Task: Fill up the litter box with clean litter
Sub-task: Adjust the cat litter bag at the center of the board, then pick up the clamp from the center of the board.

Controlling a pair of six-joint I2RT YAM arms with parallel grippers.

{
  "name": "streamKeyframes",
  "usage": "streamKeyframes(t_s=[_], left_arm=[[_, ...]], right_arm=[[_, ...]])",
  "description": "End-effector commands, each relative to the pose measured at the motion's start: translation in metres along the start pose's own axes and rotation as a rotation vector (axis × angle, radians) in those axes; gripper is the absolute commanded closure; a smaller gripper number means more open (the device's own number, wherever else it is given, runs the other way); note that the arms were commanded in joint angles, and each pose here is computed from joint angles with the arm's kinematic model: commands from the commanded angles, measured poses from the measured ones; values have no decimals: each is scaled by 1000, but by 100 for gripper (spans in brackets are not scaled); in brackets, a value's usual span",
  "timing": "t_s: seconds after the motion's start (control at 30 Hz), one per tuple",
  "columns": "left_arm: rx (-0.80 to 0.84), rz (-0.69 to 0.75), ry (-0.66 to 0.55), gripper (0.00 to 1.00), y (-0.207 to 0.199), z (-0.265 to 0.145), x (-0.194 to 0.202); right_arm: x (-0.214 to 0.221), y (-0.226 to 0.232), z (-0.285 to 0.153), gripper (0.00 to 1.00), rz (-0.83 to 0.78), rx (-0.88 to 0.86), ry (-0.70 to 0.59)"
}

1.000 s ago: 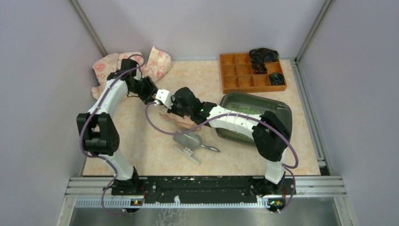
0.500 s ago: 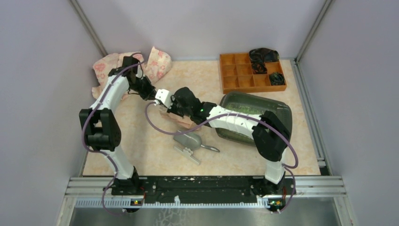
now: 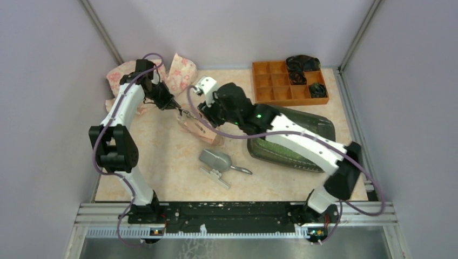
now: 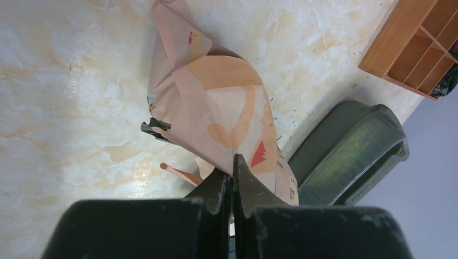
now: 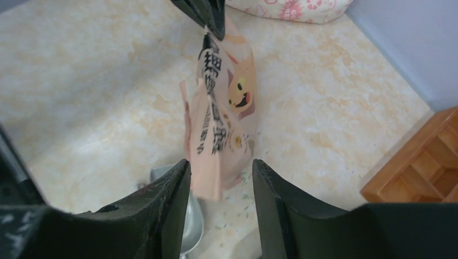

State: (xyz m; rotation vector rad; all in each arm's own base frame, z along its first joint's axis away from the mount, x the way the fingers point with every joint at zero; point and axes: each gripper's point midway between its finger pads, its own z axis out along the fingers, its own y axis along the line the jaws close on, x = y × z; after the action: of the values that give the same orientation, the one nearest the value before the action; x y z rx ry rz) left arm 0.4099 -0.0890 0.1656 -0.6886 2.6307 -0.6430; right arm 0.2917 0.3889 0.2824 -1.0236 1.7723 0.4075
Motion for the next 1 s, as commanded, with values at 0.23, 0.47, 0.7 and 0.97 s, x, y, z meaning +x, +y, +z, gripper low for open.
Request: streamKeyframes(t_s=[0.23,0.47,0.7,0.97], left_arm=[[22,42,-14,100,4,9,-5],[34,41,-19,100,2,8,-9],[31,44,-21,100,3,9,-10],[33,48,-20,100,2,10,-10]], right_arm=[[126,103,-75,61,447,-414,308],[193,125,-75,57,468,-437,469],[217,138,-56,50,466,-452,488],[227,141,-30,49,406,-343,427]])
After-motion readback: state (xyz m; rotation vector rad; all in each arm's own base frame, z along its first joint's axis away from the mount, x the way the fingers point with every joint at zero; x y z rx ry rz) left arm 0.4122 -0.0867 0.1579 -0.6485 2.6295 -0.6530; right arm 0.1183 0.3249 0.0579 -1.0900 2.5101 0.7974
